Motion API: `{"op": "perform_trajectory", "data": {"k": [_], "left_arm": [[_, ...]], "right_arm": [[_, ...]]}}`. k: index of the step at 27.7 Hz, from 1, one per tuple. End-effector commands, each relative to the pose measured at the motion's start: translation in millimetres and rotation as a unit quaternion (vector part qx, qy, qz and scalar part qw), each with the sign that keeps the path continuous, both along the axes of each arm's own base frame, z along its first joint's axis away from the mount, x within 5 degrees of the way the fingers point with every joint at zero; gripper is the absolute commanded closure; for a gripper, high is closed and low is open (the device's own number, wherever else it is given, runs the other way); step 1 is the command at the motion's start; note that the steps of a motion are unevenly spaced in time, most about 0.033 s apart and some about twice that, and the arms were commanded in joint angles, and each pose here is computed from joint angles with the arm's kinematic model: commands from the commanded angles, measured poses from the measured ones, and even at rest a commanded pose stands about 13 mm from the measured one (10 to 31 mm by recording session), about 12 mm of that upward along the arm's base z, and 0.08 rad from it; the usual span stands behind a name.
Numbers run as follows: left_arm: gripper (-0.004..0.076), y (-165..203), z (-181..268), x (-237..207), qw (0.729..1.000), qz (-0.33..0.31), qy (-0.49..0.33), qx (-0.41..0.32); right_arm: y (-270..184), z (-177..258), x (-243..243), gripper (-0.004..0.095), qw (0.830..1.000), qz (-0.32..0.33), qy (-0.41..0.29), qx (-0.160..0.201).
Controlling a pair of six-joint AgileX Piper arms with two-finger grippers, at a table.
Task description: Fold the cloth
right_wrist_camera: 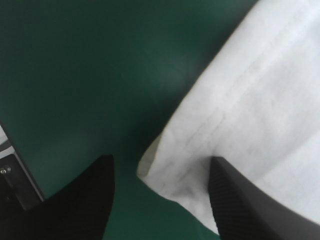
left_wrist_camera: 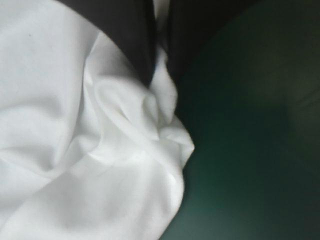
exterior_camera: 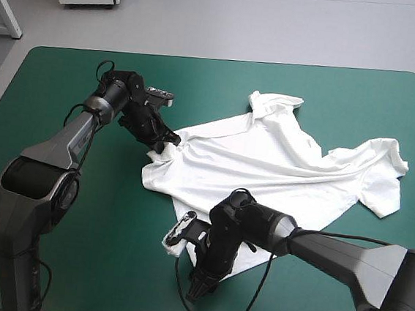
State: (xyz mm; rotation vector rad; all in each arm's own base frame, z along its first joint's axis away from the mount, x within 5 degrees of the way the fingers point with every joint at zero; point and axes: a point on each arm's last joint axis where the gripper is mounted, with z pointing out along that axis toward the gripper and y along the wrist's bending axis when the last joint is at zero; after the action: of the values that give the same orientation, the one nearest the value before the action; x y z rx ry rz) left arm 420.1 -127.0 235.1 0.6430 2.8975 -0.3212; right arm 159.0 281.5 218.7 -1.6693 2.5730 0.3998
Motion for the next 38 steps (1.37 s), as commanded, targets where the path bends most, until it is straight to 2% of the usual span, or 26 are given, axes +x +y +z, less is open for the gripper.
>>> {"op": "perform_trajectory", "data": {"k": [1, 3, 4, 6, 12, 19, 24, 29, 32, 35, 38], "left_arm": [[0.0733, -1.7, 39.6, -8.5, 0.999, 0.001, -0.040, -0.020], [0.0733, -1.8, 39.5, -8.9, 0.999, 0.001, -0.038, -0.021], [0.0733, -1.7, 39.5, -9.1, 0.999, 0.000, -0.036, -0.020], [0.0733, -1.5, 43.3, -10.5, 0.999, 0.000, -0.040, -0.022], [0.0733, -0.5, 54.5, -14.3, 0.998, 0.000, -0.054, -0.026], [0.0733, 1.5, 71.7, -23.3, 0.997, -0.002, -0.064, -0.030], [0.0733, 3.7, 86.6, -32.1, 0.997, -0.005, -0.073, -0.032], [0.0733, 7.0, 112.9, -45.5, 0.994, -0.005, -0.104, -0.041], [0.0733, 10.9, 137.9, -60.7, 0.990, -0.006, -0.134, -0.049], [0.0733, 15.4, 166.9, -81.4, 0.984, -0.005, -0.169, -0.064], [0.0733, 21.4, 197.8, -107.1, 0.974, -0.005, -0.210, -0.079]], "right_arm": [[9.0, 2.7, -9.7, 0.0424, 1.000, 0.017, -0.002, 0.008], [10.4, 0.3, -11.2, 0.0608, 1.000, 0.019, -0.001, 0.005], [9.8, -1.2, -10.2, 0.0751, 1.000, 0.024, -0.006, -0.002], [8.2, -2.5, -8.2, 0.0921, 0.999, 0.029, -0.017, -0.013], [3.8, -3.6, -0.7, 0.0919, 0.997, 0.022, -0.056, -0.039], [-0.9, 1.6, -0.2, 0.0919, 0.996, 0.028, -0.056, -0.065], [-6.9, 24.1, 8.2, 0.0919, 0.991, 0.019, -0.104, -0.079], [-30.0, 62.6, 30.6, 0.0927, 0.984, -0.039, -0.151, -0.083], [-55.2, 98.2, 46.4, 0.0927, 0.975, -0.099, -0.185, -0.070], [-84.0, 140.9, 54.6, 0.0927, 0.962, -0.161, -0.222, -0.019], [-115.4, 184.1, 55.2, 0.0927, 0.937, -0.220, -0.271, 0.027]]}}
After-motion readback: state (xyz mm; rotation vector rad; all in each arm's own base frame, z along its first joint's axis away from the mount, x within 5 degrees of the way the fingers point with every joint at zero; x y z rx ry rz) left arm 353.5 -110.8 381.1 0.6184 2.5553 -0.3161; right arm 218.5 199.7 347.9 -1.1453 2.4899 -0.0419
